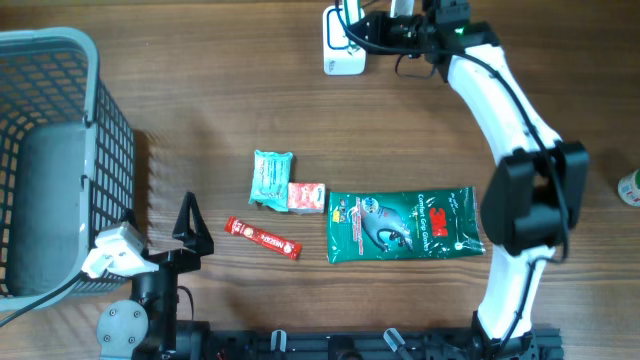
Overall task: Scan the item barcode
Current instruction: 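Lift the gum pack and hold it in front of the white scanner, then carry the gum pack to the right edge and release it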
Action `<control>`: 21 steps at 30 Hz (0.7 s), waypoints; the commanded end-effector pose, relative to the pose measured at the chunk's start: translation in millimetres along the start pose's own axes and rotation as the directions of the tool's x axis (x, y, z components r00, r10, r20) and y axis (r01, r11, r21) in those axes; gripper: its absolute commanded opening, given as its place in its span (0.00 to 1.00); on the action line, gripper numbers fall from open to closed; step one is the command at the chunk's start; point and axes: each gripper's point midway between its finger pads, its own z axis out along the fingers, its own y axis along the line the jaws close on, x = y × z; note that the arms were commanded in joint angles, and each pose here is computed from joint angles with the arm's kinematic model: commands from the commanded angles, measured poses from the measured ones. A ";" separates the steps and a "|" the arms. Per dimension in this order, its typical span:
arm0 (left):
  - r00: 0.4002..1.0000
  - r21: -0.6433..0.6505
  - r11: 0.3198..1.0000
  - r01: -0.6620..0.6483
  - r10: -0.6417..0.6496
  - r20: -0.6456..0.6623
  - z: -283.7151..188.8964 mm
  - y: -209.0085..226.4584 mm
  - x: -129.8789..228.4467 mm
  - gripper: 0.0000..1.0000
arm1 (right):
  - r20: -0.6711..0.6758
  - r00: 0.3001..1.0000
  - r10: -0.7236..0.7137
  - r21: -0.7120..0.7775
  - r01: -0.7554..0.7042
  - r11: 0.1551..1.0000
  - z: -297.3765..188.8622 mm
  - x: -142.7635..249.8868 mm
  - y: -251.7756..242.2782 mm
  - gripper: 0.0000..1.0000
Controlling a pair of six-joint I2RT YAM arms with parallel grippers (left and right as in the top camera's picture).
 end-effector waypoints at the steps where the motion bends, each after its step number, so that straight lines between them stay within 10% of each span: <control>1: 1.000 0.004 1.000 -0.016 0.016 0.005 -0.6 -0.4 -0.3 1.00 | -0.056 0.986 0.157 -0.180 -0.165 0.970 30.6 12.8 -0.7 0.05; 21: 1.000 0.004 1.000 -0.016 0.016 0.005 -0.6 -0.4 -0.3 0.99 | 0.038 0.969 0.245 0.145 -0.248 0.958 14.2 13.4 -92.1 0.04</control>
